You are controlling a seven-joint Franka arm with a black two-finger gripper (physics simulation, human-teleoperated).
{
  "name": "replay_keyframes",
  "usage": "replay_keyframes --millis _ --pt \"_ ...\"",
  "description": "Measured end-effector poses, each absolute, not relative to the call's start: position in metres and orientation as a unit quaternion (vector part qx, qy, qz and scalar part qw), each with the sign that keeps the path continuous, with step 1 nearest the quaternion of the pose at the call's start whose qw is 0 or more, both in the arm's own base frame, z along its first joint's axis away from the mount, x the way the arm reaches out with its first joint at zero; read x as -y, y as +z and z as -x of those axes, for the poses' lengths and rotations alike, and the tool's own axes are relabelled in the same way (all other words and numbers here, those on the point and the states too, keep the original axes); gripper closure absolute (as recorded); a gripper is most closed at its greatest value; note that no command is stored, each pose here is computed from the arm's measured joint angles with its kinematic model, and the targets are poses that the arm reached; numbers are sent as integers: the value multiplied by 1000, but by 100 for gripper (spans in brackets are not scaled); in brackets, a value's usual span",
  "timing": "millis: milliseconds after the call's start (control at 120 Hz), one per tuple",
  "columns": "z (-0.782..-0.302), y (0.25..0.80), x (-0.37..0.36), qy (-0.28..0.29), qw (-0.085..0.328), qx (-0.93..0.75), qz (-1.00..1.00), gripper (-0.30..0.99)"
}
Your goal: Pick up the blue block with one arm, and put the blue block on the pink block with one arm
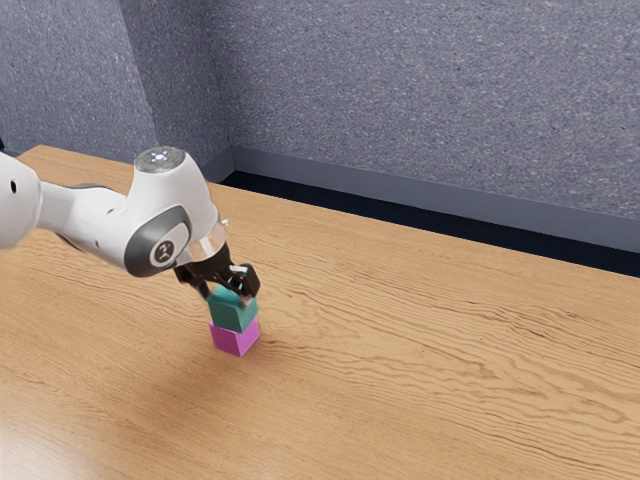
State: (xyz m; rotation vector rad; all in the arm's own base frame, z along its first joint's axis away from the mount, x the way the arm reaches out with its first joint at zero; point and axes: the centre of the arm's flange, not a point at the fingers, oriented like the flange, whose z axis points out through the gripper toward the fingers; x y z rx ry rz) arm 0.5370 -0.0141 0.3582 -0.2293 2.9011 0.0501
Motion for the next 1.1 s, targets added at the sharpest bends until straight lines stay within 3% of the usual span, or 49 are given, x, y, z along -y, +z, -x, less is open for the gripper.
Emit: replay_keyframes --millis 133,233,333,417,550,642,700,792,925,1000,1100 --pt "-551 443 16 -1 135 -986 100 3" --pt "-524 533 32 -41 151 -978 140 2" --pt "-507 686 4 -51 212 -951 218 1" --pt "-477 788 -94 -46 254 -899 352 1" --pt "-408 861 -175 -27 254 -818 516 0" --pt "-371 897 -165 -34 249 -778 576 1" --pt "-375 902 -122 -32 237 -775 585 0" --pt "-453 838 -55 38 173 -774 607 0" --pt "-499 746 -111 79 61 -699 708 0" --pt "-499 731 -139 82 39 -660 746 0" --pt "-519 708 -149 88 41 -632 769 0"
